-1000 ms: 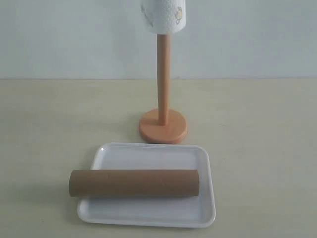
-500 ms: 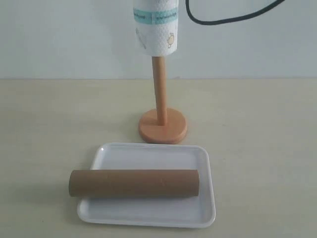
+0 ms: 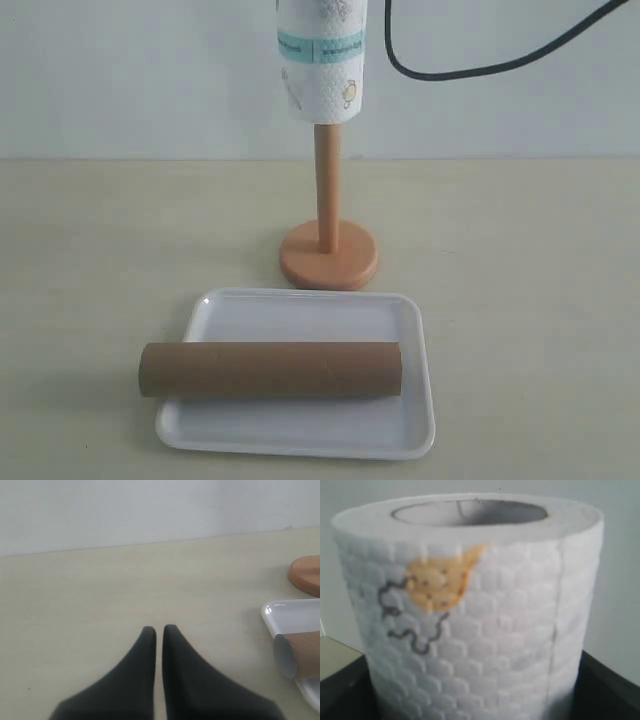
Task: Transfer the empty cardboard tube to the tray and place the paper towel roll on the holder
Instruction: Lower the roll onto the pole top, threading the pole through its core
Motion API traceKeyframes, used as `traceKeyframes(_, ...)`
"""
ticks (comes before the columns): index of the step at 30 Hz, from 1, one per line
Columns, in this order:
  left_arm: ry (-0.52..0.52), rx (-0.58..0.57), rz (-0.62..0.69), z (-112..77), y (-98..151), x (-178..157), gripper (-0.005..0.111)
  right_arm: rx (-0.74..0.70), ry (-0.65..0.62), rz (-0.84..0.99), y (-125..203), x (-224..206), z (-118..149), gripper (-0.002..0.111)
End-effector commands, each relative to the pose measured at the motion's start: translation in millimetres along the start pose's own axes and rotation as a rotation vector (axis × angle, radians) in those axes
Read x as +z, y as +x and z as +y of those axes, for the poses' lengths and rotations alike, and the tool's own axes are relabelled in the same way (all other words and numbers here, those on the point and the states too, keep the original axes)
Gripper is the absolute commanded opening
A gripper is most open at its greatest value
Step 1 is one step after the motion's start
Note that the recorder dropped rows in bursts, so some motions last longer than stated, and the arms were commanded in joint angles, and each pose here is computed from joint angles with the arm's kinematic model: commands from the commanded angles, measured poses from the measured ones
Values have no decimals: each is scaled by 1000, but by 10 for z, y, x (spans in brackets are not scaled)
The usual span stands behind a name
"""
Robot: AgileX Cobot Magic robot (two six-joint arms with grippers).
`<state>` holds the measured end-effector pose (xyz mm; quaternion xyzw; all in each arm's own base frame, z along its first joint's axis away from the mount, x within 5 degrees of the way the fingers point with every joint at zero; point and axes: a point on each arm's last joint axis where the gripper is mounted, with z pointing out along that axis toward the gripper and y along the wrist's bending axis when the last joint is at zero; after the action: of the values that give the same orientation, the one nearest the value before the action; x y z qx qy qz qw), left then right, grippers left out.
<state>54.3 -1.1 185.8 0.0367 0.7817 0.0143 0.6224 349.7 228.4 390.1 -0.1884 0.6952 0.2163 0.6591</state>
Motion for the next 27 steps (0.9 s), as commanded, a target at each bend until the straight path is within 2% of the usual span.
traceKeyframes(1, -2, -14, -3, 0, 8, 1, 4, 17, 8, -47, 13, -48, -43, 0)
traceKeyframes(6, -2, -14, -3, 0, 8, 1, 4, 7, 28, -67, 96, -52, -66, 0)
traceKeyframes(13, -2, -14, -3, 0, 8, 1, 4, 8, 145, -80, 190, -71, -177, 0)
traceKeyframes(27, -2, -14, -3, 0, 8, 1, 4, 5, 154, -28, 368, -78, -192, 0)
